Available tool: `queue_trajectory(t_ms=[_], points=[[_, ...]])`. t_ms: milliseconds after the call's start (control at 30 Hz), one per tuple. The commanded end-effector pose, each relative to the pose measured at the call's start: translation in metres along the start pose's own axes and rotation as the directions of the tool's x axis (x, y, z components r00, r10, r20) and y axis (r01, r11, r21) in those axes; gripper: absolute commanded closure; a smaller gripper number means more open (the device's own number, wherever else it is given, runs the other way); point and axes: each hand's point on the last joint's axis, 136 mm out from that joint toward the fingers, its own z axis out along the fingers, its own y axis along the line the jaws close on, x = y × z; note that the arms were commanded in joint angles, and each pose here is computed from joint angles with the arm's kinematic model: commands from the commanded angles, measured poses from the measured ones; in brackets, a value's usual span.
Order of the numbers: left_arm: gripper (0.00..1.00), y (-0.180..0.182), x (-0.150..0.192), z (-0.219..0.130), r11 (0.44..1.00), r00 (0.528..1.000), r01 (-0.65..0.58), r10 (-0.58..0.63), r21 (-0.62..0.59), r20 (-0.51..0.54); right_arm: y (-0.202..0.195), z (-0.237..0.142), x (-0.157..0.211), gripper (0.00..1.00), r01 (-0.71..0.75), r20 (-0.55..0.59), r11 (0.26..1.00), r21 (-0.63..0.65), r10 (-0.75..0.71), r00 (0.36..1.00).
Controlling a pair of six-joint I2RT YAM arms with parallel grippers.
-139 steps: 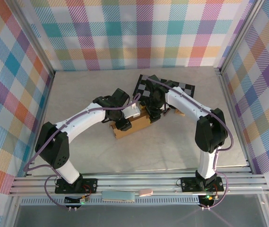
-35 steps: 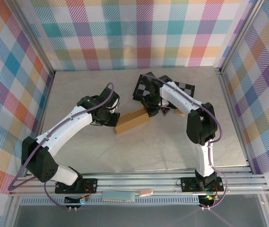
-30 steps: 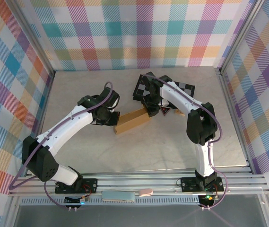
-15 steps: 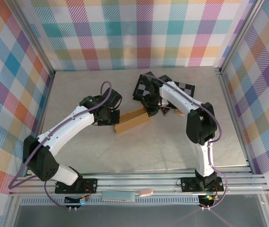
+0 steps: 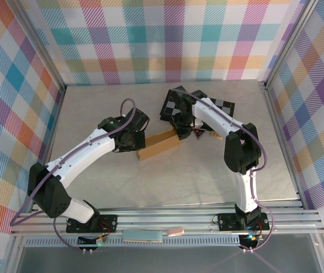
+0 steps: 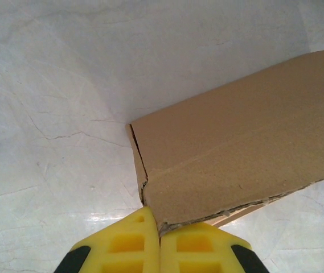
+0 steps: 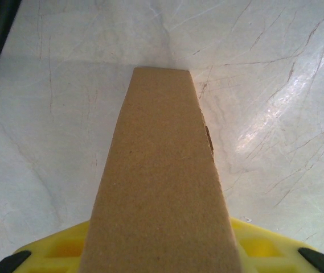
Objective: Fold the paper box
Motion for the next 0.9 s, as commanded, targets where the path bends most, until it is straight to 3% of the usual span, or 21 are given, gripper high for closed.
queue_trajectory(t_ms=[0, 433, 867], points=[[1.00, -0.017, -0.001, 0.009, 0.998, 0.999, -0.005, 0.002, 0.061, 0.044, -0.017, 0.013, 0.011, 0.61, -0.135, -0.027, 0.986, 0.098, 0.138, 0.990], [1.00, -0.018, 0.000, 0.024, 0.997, 0.995, -0.013, 0.006, 0.073, 0.098, -0.017, 0.016, 0.012, 0.61, -0.136, -0.034, 0.986, 0.100, 0.140, 0.990], [1.00, 0.003, 0.017, 0.057, 0.996, 0.991, -0.090, 0.091, -0.011, 0.101, -0.016, 0.018, 0.010, 0.59, -0.130, -0.034, 0.986, 0.100, 0.134, 0.990]])
